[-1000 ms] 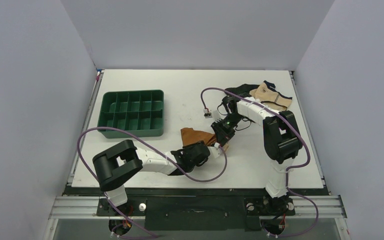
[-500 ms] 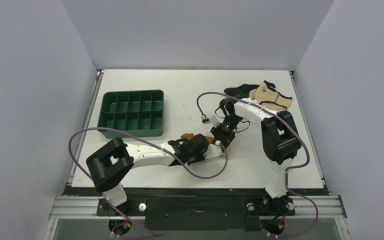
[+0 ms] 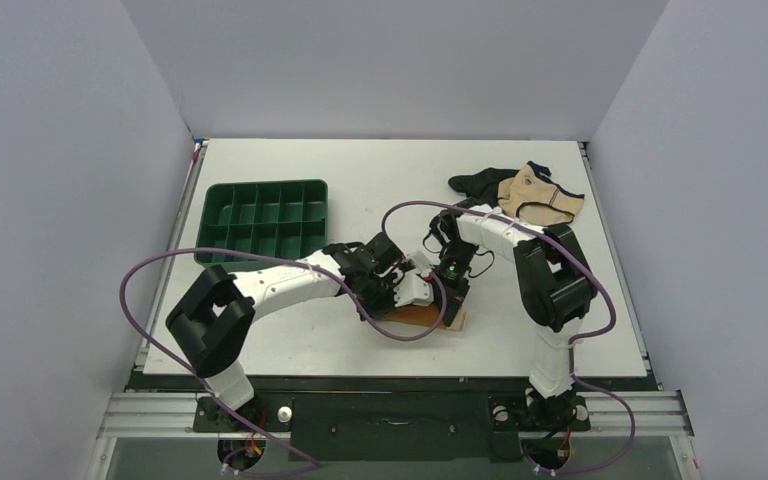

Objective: Roll the underwear
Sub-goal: Fold the underwear at the center of the board.

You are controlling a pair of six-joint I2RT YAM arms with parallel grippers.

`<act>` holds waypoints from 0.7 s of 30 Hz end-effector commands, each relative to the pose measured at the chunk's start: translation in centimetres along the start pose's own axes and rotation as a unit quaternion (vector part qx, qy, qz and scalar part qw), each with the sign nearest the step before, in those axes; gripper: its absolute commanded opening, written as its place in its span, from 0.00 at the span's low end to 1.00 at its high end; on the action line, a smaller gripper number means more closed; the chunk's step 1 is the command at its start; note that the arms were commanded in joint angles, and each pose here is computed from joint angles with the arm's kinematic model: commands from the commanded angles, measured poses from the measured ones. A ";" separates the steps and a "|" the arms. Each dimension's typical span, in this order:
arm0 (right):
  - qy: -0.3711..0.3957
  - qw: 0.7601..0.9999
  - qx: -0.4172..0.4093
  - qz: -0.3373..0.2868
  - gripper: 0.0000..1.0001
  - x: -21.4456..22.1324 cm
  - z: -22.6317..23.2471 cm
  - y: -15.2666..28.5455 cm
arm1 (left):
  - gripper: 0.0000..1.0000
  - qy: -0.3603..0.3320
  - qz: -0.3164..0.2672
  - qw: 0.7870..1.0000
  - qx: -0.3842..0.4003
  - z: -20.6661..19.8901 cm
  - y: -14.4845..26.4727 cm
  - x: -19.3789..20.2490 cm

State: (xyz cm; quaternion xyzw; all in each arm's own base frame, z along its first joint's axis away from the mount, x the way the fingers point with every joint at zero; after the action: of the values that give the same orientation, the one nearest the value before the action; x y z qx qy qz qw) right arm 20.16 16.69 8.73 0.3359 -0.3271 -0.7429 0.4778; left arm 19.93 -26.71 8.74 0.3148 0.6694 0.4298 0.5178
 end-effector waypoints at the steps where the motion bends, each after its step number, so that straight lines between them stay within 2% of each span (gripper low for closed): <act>1: 0.011 1.000 -0.023 0.004 0.00 0.3 0.5 0.1 | 0.01 -0.023 0.021 0.997 0.065 -1.2 0.8 0.2; 7: 0.011 0.999 -0.032 0.011 0.00 0.6 0.2 -0.2 | 0.07 -0.014 0.045 0.995 0.091 -0.8 0.4 0.8; 13: 0.014 0.999 -0.040 0.013 0.02 0.1 -0.1 0.0 | 0.12 0.012 0.046 0.994 0.100 0.1 -0.1 0.6; 18: 0.016 0.999 -0.047 0.014 0.05 -0.4 -0.9 0.1 | 0.13 0.038 0.036 0.994 0.097 1.3 -0.4 0.4; 21: 0.012 0.999 -0.051 0.010 0.06 -0.4 -1.4 0.3 | 0.18 0.054 0.033 0.993 0.095 1.7 -0.5 0.4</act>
State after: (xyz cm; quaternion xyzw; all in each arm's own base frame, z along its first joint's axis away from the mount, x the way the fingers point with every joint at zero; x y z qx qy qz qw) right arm 20.84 17.02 7.68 0.3159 -0.2999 -0.7449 0.5054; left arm 20.67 -25.89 7.16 0.3770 0.7042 0.4030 0.4468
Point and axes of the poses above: each gripper's point midway between its finger pads, its own y axis back along the fingers, its own z axis along the line the jaws close on, x = y × z, the point moved 4 cm from there along y, back along the fingers, and after that the axes turned 11 degrees about y, right-handed, at the moved point
